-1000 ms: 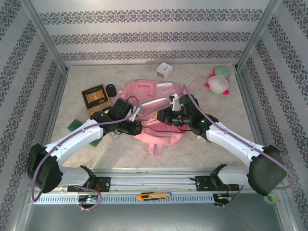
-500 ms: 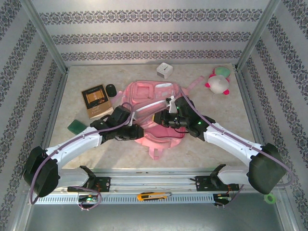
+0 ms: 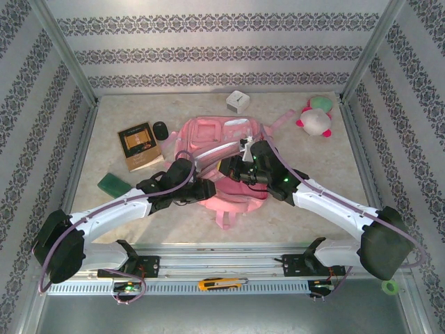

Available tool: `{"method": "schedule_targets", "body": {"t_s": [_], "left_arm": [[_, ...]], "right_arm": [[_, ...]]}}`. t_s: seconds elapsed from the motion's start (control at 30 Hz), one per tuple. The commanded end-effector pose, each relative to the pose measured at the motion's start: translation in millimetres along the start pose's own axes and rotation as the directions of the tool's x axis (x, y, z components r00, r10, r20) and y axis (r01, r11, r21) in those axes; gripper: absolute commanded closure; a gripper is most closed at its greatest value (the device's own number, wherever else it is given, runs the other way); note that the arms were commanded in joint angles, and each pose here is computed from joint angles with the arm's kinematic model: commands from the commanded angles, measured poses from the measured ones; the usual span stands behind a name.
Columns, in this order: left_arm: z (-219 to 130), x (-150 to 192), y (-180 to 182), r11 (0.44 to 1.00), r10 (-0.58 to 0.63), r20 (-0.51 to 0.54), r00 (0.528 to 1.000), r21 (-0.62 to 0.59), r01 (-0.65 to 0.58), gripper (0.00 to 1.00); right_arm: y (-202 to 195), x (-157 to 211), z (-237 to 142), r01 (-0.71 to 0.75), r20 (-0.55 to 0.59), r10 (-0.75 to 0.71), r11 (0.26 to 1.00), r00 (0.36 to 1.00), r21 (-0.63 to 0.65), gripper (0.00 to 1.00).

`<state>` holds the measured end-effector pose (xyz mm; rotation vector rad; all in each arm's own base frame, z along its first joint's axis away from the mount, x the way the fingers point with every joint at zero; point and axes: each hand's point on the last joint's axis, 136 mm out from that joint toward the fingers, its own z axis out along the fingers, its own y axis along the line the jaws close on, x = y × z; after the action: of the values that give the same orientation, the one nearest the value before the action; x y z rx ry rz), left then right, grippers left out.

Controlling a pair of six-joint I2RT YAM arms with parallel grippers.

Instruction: Pack the student bag

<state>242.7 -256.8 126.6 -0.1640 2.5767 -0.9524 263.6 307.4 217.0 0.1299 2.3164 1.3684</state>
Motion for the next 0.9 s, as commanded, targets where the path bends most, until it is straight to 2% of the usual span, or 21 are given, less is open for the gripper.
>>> {"method": "schedule_targets", "body": {"t_s": [0.0, 0.03, 0.17, 0.3, 0.43, 0.6, 0.73, 0.87], "left_arm": [[-4.4, -16.2, -4.1, 1.000, -0.014, 0.095, 0.995, -0.010, 0.015, 0.73], [-4.0, -15.4, 1.1, 0.999, -0.016, 0.094, 0.995, -0.033, 0.020, 0.81], [-8.2, -15.7, 0.2, 0.999, -0.015, 0.094, 0.995, -0.030, 0.018, 1.00], [-12.7, -17.0, -11.9, 0.995, -0.068, 0.037, 0.997, 0.074, 0.065, 1.00], [-15.1, -15.2, -26.0, 0.972, -0.131, -0.046, 0.990, 0.192, 0.137, 1.00], [-12.7, -2.1, -44.8, 0.928, -0.155, -0.166, 0.974, 0.312, 0.201, 1.00], [-12.6, 17.8, -47.5, 0.915, -0.106, -0.294, 0.950, 0.345, 0.209, 1.00], [-18.0, 29.2, -32.9, 0.935, -0.068, -0.342, 0.937, 0.307, 0.180, 1.00]], "right_arm": [[43.8, -10.9, -7.0, 0.059, 0.060, -0.051, 0.990, 0.997, -0.131, 1.00], [41.9, -10.7, -7.3, 0.060, 0.062, -0.053, 0.991, 0.997, -0.123, 1.00], [32.6, -9.3, -10.4, 0.080, 0.059, -0.075, 0.993, 0.995, -0.086, 1.00], [15.7, -3.5, -12.2, 0.154, 0.019, -0.153, 0.987, 0.988, -0.053, 1.00], [13.1, 11.0, -10.9, 0.232, -0.043, -0.237, 0.968, 0.971, -0.095, 1.00], [7.7, 16.5, -11.7, 0.263, -0.071, -0.272, 0.957, 0.960, -0.121, 1.00], [-2.4, 10.5, -16.8, 0.246, -0.074, -0.259, 0.958, 0.963, -0.149, 1.00], [-6.1, 10.1, -24.0, 0.267, -0.105, -0.287, 0.948, 0.952, -0.173, 1.00]]}}
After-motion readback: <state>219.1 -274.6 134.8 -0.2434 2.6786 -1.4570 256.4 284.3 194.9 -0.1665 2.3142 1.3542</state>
